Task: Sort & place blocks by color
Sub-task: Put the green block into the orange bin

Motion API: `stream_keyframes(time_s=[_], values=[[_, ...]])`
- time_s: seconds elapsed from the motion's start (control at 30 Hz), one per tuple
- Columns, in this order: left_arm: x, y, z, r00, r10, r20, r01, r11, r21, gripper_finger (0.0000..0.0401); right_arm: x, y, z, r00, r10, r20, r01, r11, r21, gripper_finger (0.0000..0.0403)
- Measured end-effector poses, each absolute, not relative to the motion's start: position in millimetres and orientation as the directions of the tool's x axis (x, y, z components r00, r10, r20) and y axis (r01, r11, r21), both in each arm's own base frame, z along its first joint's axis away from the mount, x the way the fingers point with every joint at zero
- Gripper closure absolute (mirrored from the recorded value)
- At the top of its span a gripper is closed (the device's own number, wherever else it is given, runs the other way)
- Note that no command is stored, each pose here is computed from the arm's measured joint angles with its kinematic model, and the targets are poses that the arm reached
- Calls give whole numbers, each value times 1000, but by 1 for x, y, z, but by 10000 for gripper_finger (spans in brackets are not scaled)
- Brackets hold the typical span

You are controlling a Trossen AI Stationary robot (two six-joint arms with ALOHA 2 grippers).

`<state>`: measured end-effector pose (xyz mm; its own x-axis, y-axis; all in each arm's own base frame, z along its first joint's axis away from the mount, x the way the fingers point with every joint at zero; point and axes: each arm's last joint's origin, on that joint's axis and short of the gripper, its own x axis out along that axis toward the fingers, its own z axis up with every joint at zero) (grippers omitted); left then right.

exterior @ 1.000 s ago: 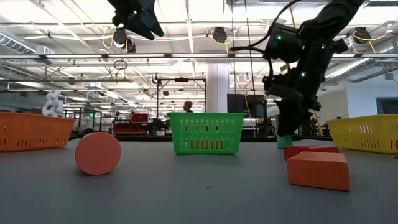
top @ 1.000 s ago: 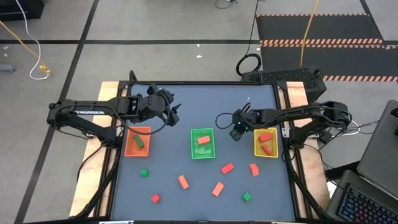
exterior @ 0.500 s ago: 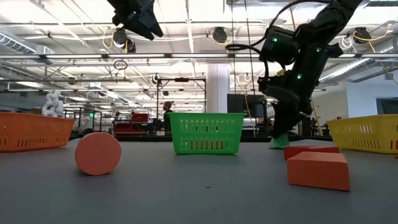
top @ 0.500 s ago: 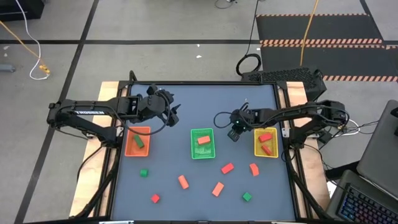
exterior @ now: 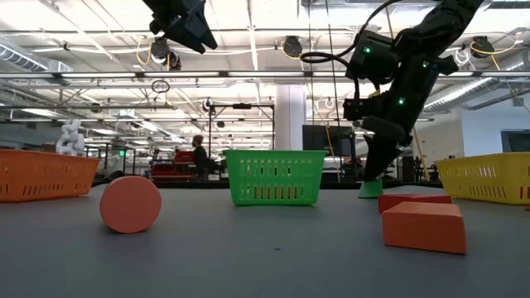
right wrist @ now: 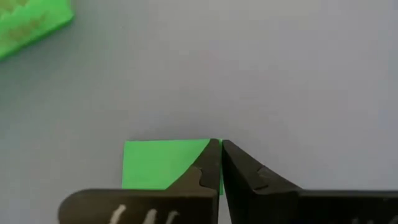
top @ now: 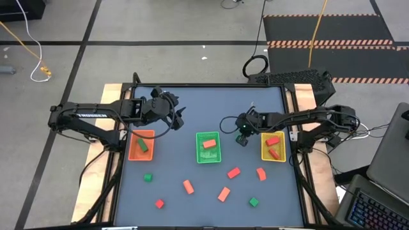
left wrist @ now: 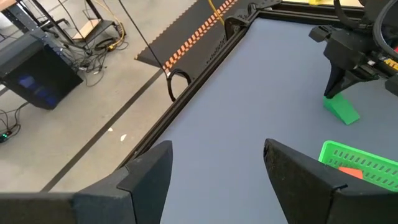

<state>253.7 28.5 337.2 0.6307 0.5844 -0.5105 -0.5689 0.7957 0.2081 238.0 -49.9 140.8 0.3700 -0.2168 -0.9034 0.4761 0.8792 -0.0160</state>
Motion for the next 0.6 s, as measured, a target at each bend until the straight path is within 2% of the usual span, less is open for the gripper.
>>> stream_keyframes(time_s=[0.17, 0.37, 0.53, 0.6], values=[[254, 28, 337, 631, 584, -510, -566, 797, 213, 148, 237, -44, 145, 403, -129, -906, 186, 981, -57, 372], [254, 28, 337, 631, 584, -511, -565, 797, 215, 148, 232, -37, 163, 469, -115, -876, -49, 987, -155, 307], [254, 28, 337, 630, 584, -511, -565, 797, 215, 148, 229, -32, 174, 508, -157, -847, -89, 968, -233, 246], [254, 28, 337, 630, 584, -512, -564, 797, 216, 148, 231, -30, 175, 517, -195, -834, -30, 969, -245, 225]])
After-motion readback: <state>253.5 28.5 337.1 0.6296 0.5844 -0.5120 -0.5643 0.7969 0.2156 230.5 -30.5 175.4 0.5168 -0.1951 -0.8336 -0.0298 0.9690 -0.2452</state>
